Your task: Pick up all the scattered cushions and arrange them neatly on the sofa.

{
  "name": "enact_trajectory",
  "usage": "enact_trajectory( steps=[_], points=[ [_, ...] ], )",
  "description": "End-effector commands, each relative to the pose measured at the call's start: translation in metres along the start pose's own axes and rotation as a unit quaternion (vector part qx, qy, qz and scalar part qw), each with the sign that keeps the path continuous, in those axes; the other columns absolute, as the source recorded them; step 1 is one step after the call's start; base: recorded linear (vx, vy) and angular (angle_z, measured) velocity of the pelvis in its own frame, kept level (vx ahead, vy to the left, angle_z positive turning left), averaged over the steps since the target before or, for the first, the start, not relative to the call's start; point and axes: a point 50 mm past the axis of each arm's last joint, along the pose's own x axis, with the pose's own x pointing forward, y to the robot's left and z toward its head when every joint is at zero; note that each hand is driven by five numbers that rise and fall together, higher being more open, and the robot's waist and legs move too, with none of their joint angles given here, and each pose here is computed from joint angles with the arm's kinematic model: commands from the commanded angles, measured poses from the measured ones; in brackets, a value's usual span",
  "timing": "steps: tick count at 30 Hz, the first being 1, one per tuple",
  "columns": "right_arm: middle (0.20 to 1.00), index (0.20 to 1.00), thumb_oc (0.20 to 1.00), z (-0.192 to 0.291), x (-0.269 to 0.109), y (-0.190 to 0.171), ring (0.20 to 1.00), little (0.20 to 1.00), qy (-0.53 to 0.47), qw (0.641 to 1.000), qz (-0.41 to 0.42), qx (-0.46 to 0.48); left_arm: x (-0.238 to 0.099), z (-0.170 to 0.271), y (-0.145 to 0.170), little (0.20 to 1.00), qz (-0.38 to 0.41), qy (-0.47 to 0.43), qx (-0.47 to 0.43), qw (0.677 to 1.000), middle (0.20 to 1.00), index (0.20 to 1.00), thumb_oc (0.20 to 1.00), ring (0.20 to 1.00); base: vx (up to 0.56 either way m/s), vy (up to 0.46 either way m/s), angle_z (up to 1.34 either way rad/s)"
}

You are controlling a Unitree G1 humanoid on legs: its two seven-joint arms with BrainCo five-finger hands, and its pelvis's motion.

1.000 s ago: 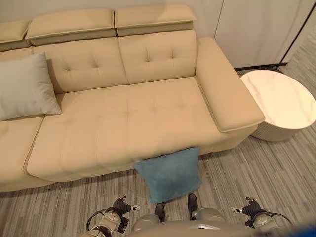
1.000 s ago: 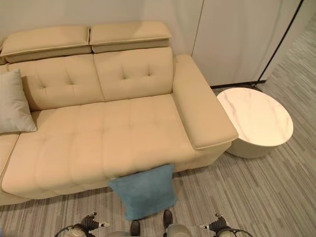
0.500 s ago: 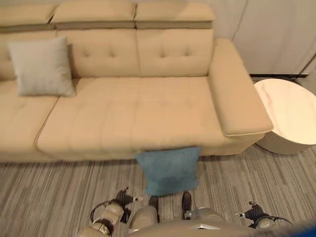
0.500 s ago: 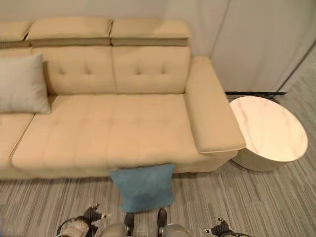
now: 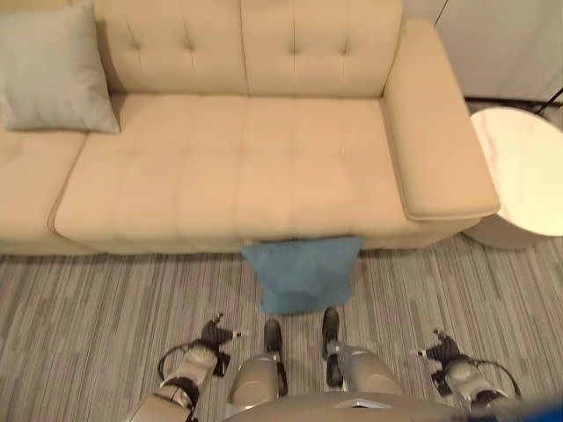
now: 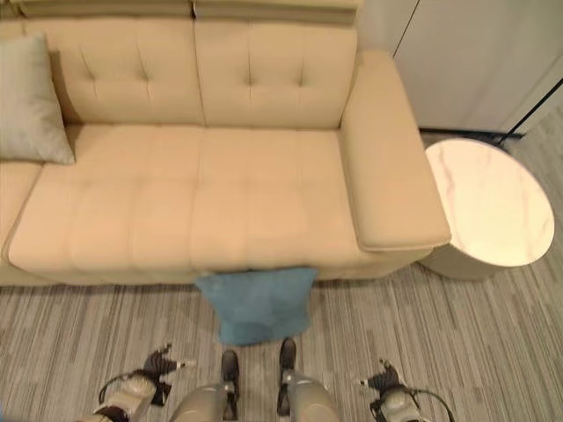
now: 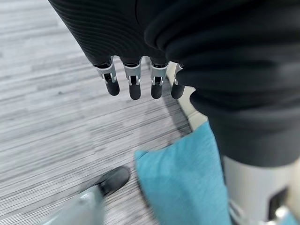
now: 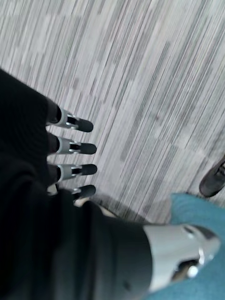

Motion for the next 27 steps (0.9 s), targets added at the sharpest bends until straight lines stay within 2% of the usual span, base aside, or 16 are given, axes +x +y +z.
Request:
enact_trajectory(
  steps=[1, 2, 10, 13, 15, 19, 27],
  points=[
    [1.000, 1.000, 1.000, 0.028, 0.004, -0.026, 1.000, 1.000, -0.063, 0.994, -0.055, 0.067, 0.001, 0.023, 0.014, 1.000, 0.059, -0.060, -0.081, 0.993, 1.000, 1.000, 1.000, 1.000, -0.25, -0.020, 0.07],
    [1.000, 1.000, 1.000, 0.054, 0.006, -0.037, 1.000, 1.000, -0.107, 0.988, -0.075, 0.080, 0.002, 0.041, 0.020, 1.000, 0.079, -0.093, -0.101, 0.987, 1.000, 1.000, 1.000, 1.000, -0.24, -0.018, 0.10],
    [1.000, 1.000, 1.000, 0.154, -0.006, -0.066, 1.000, 1.000, -0.261, 0.948, -0.136, 0.122, -0.002, 0.119, 0.025, 1.000, 0.120, -0.206, -0.185, 0.953, 1.000, 1.000, 1.000, 1.000, -0.10, -0.047, 0.01],
    [1.000, 1.000, 1.000, 0.210, -0.028, -0.079, 1.000, 1.000, -0.361, 0.909, -0.154, 0.139, -0.007, 0.155, 0.032, 1.000, 0.123, -0.261, -0.187, 0.939, 1.000, 1.000, 1.000, 1.000, -0.09, -0.042, 0.06],
    [1.000, 1.000, 1.000, 0.254, -0.054, -0.092, 1.000, 1.000, -0.443, 0.867, -0.182, 0.135, -0.011, 0.186, 0.043, 1.000, 0.134, -0.298, -0.181, 0.928, 1.000, 1.000, 1.000, 1.000, -0.07, -0.004, 0.02],
    [1.000, 1.000, 1.000, 0.281, -0.075, -0.090, 1.000, 1.000, -0.492, 0.834, -0.201, 0.148, -0.018, 0.214, 0.053, 1.000, 0.156, -0.332, -0.178, 0.913, 1.000, 1.000, 1.000, 1.000, -0.04, 0.027, -0.04],
    [1.000, 1.000, 1.000, 0.305, -0.095, -0.090, 1.000, 1.000, -0.534, 0.803, -0.221, 0.143, -0.031, 0.246, 0.067, 1.000, 0.192, -0.374, -0.174, 0.890, 1.000, 1.000, 1.000, 1.000, -0.02, 0.036, -0.04]
  ],
)
